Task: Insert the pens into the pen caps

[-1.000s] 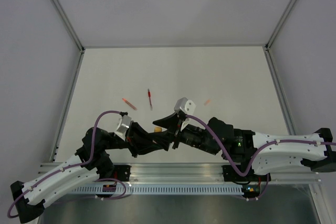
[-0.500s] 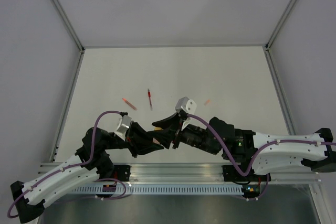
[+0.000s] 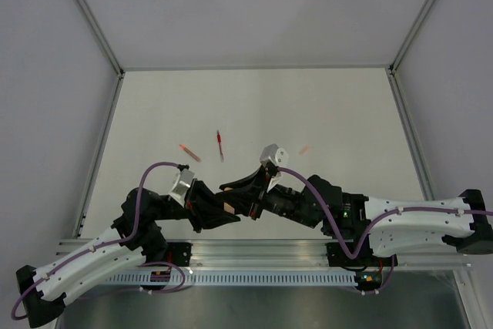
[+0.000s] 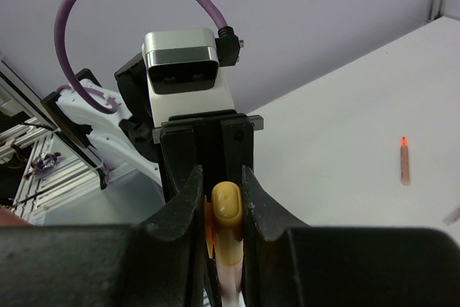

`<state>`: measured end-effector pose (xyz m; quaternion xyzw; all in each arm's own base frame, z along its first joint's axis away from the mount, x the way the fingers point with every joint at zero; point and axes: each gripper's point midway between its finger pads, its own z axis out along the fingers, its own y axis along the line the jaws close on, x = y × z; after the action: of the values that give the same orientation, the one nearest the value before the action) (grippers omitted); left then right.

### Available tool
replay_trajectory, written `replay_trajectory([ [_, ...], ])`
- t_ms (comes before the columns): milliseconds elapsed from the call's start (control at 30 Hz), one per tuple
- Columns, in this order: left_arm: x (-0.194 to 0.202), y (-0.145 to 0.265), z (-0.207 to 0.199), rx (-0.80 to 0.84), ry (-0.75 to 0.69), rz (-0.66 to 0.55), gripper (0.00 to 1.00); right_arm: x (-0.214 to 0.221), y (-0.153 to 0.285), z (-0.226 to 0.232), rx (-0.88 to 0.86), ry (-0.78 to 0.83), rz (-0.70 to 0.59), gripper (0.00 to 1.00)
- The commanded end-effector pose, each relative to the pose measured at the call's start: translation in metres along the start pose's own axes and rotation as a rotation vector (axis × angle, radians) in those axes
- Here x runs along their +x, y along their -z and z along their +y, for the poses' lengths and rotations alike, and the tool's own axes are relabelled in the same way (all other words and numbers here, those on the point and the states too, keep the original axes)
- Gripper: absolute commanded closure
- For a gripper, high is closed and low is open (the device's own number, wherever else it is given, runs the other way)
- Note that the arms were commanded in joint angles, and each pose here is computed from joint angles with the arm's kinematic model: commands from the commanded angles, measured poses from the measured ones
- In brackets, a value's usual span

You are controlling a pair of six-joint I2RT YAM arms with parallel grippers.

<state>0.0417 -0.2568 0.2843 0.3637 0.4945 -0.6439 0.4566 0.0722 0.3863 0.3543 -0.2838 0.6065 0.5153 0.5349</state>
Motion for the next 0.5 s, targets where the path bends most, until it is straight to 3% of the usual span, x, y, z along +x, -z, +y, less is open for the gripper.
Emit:
replay_trajectory([
  [0,-0.063,-0.004,-0.013,-0.005,-0.066,-0.198,0.98,0.054,0.005,0.001,-0.041,0.003,0.147,1.00],
  [467,-0.114,-0.020,-0.018,-0.044,-0.001,-0.245,0.98,0.091,0.017,0.001,-0.099,-0.007,0.220,1.00],
])
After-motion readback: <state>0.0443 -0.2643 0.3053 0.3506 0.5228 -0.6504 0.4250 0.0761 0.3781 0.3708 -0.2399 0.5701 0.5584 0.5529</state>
